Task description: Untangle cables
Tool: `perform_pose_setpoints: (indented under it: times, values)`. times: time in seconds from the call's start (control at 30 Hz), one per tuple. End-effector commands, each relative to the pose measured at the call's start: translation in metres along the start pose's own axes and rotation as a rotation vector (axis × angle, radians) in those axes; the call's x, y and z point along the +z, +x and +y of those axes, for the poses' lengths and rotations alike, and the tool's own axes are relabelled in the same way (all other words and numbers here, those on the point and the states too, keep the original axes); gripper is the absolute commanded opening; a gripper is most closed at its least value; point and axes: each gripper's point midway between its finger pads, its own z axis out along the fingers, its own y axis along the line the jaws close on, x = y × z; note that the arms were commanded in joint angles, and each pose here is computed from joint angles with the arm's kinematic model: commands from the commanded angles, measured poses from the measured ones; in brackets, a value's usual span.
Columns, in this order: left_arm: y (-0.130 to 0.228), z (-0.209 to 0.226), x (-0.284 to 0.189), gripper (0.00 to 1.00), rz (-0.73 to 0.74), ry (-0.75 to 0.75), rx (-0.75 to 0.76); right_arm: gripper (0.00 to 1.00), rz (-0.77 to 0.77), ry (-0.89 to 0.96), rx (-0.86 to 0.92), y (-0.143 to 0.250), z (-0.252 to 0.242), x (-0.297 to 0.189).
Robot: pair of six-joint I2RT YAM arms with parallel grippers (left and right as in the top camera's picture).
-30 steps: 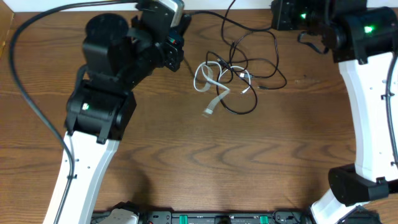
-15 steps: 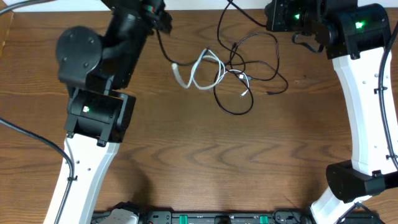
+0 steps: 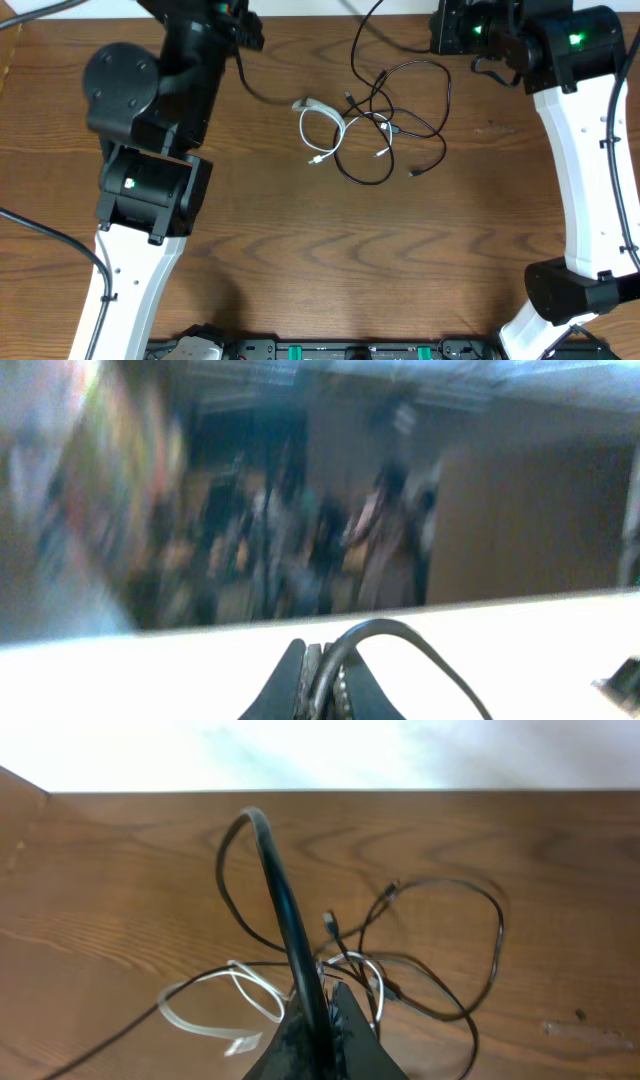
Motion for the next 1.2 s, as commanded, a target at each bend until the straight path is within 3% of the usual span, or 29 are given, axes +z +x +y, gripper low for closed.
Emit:
perform_pose_setpoints:
  times: [0.0, 0.2, 0.47, 0.7, 0.77, 0.87, 0.97, 1.03, 1.17]
  values:
    - [0.032, 0.023, -0.008, 0.07, 0.154, -0.118, 0.007, 0.01, 0.062, 0.030, -0.041, 0.014, -0.013, 0.029]
    - [0.117, 0.051, -0.031, 0.07, 0.504, -0.264, 0.051, 0.01, 0.105, -0.023, -0.118, 0.023, -0.006, 0.066]
    - [0.227, 0.075, -0.068, 0.07, 0.936, -0.380, -0.023, 0.01, 0.208, -0.003, -0.101, 0.050, -0.025, 0.137]
    - [0.289, 0.079, -0.083, 0.08, 1.147, -0.453, -0.081, 0.03, 0.282, 0.021, -0.074, 0.073, -0.047, 0.178]
    - [0.306, 0.080, -0.085, 0.07, 1.190, -0.483, -0.109, 0.16, 0.299, 0.018, -0.083, 0.079, -0.049, 0.185]
    - [0.334, 0.082, -0.086, 0.07, 1.252, -0.534, -0.151, 0.59, 0.309, -0.024, -0.129, 0.081, -0.042, 0.184]
    - [0.358, 0.084, -0.087, 0.07, 1.297, -0.575, -0.182, 0.80, 0.315, -0.078, -0.156, 0.081, -0.032, 0.176]
    - [0.372, 0.085, -0.088, 0.08, 1.328, -0.587, -0.185, 0.83, 0.331, -0.106, -0.169, 0.084, -0.026, 0.169]
    - [0.393, 0.097, -0.087, 0.07, 1.345, -0.649, -0.230, 0.80, 0.385, -0.192, -0.218, 0.098, -0.011, 0.159]
